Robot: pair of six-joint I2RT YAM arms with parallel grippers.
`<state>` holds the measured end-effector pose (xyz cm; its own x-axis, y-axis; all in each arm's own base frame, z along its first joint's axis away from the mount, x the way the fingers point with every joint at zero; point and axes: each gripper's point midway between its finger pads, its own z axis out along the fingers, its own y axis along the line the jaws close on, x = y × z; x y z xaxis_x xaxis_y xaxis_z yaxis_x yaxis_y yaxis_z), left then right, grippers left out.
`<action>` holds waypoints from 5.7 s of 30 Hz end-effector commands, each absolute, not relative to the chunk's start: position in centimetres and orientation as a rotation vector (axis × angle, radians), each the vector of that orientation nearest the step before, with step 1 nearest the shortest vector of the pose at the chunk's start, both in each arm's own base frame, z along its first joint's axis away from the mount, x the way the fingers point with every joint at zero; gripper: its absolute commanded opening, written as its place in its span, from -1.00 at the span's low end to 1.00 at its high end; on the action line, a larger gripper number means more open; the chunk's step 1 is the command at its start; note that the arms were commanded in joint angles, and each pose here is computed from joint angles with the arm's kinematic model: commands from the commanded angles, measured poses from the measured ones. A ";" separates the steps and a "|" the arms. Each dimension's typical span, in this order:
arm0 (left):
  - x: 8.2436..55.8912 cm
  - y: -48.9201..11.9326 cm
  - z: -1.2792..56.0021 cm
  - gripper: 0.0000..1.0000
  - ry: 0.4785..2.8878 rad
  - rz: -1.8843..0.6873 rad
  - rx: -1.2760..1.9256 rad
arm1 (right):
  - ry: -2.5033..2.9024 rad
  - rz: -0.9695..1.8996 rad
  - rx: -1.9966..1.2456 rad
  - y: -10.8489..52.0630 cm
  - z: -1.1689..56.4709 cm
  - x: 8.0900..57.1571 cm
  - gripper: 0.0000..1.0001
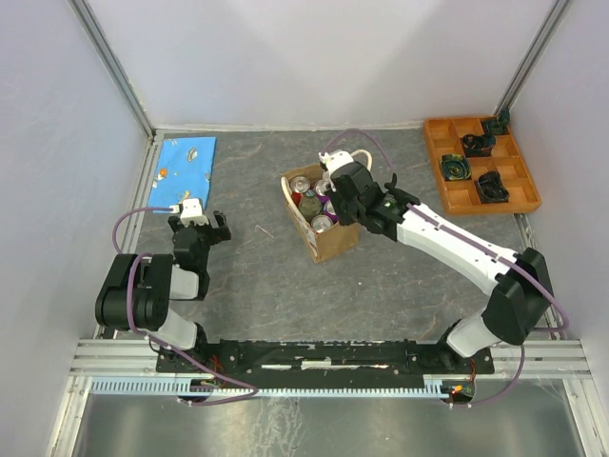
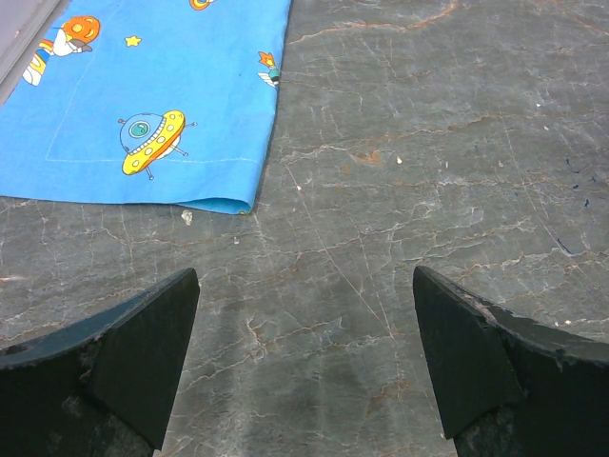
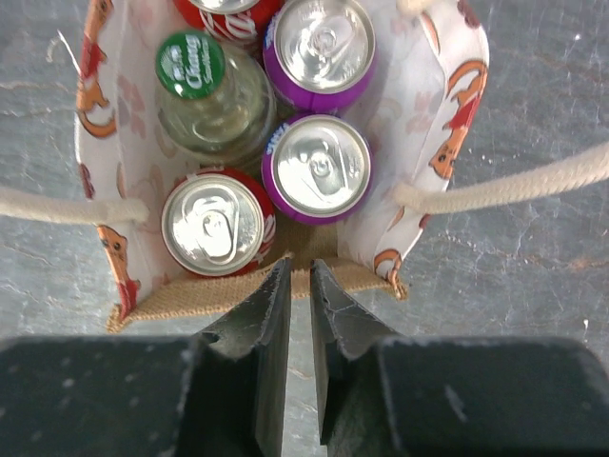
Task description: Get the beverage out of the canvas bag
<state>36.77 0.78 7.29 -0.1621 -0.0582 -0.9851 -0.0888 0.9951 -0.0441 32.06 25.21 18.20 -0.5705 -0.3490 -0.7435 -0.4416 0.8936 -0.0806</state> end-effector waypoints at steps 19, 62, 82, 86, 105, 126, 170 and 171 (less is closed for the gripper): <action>37.6 1.0 9.2 0.99 1.673 0.061 -0.079 | 2.441 0.082 -0.667 24.3 14.7 29.1 -0.13; 37.6 1.0 9.2 0.99 1.673 0.062 -0.080 | 2.552 0.309 -0.819 29.9 9.5 28.8 0.49; 37.6 1.0 9.2 0.98 1.672 0.061 -0.079 | 2.703 0.056 -0.856 27.3 2.8 28.1 0.42; 37.6 1.0 9.1 0.99 1.674 0.061 -0.081 | 2.721 0.040 -0.866 26.8 2.0 27.6 0.46; 37.6 1.0 9.2 0.99 1.673 0.062 -0.080 | 2.780 0.015 -0.870 26.9 -1.2 27.4 0.30; 37.6 1.0 9.1 0.99 1.674 0.063 -0.081 | 2.385 0.059 -0.682 28.9 13.6 33.6 -1.00; 37.6 1.0 9.2 0.98 1.673 0.063 -0.081 | 1.895 0.152 -0.371 27.5 32.7 36.9 -1.00; 37.6 1.0 9.1 0.99 1.674 0.062 -0.080 | 1.882 0.147 -0.365 27.4 33.1 37.0 -1.00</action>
<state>36.77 0.78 7.29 -0.1620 -0.0585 -0.9850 -0.0888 0.9951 -0.0445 35.31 27.96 24.13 -0.4887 -0.3304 -0.8075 -0.4001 0.9073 -0.1291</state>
